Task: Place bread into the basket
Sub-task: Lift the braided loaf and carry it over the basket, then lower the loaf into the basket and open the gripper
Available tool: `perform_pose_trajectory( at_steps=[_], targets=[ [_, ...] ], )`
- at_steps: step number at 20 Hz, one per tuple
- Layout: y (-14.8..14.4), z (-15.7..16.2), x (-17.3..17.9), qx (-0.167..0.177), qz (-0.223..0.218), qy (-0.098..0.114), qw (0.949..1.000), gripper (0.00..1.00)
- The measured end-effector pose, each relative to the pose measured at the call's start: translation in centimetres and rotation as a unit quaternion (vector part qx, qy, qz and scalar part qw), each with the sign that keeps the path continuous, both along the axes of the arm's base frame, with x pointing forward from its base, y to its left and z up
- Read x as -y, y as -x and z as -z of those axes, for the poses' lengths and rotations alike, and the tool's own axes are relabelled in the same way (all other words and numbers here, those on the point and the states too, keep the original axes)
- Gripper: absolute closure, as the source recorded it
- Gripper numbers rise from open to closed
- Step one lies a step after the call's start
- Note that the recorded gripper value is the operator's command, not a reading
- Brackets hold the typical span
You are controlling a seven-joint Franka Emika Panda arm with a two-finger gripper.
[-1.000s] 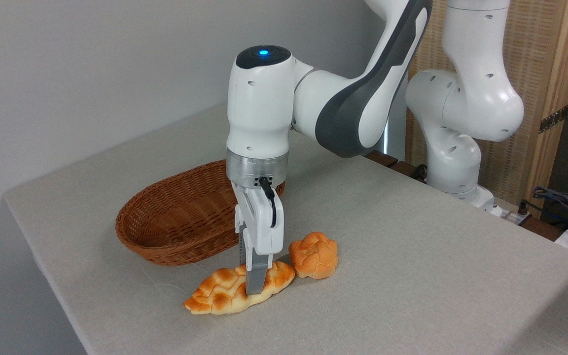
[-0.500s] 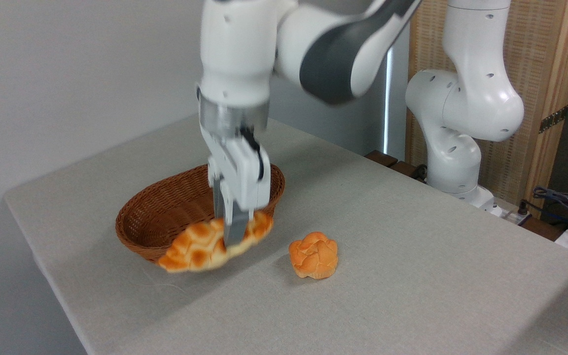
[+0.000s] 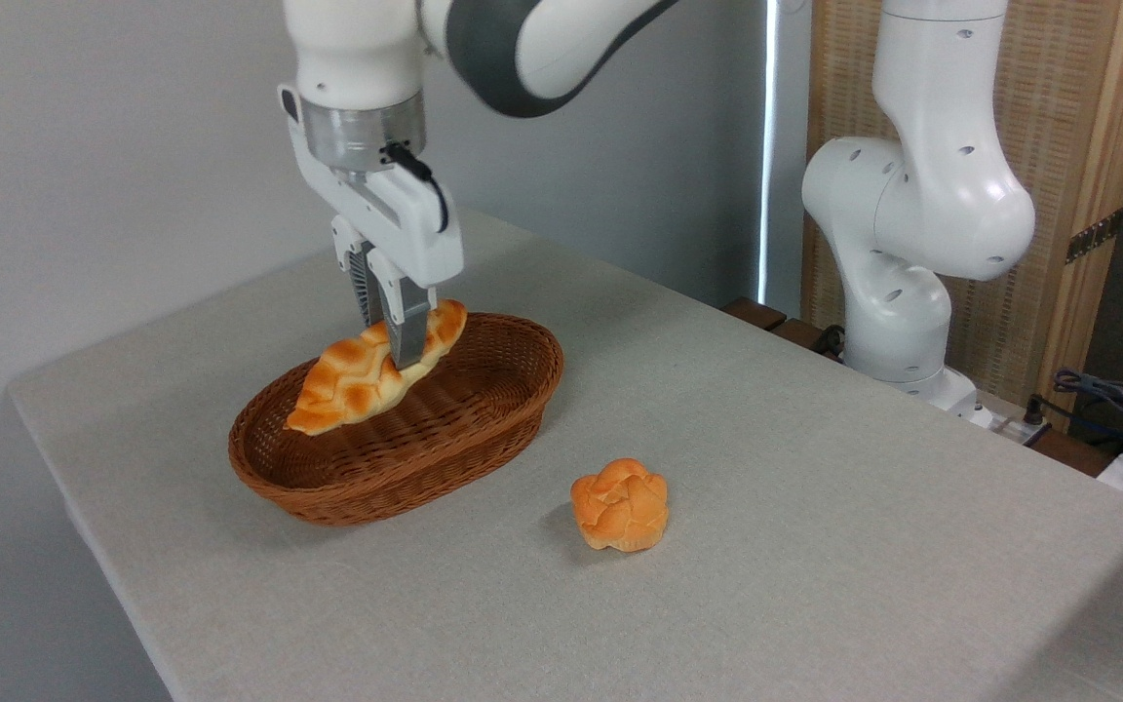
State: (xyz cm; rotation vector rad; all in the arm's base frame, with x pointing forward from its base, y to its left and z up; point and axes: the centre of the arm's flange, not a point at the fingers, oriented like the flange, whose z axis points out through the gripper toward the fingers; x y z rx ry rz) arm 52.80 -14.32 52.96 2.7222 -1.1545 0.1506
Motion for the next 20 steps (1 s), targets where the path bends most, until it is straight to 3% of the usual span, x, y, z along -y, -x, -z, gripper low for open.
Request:
perform_pose_trajectory(
  at_steps=[3, 8, 11, 20],
  targets=[
    [-0.2, 2.3, 2.2, -0.019, 0.008, -0.011, 0.9997, 0.39],
    [-1.1, 3.9, 2.1, -0.019, 0.007, -0.016, 0.9997, 0.26],
    [-1.4, 4.6, 2.7, -0.018, 0.011, -0.015, 0.9997, 0.05],
    [-1.5, 4.8, 2.8, -0.018, 0.011, -0.015, 0.9997, 0.0]
  ],
)
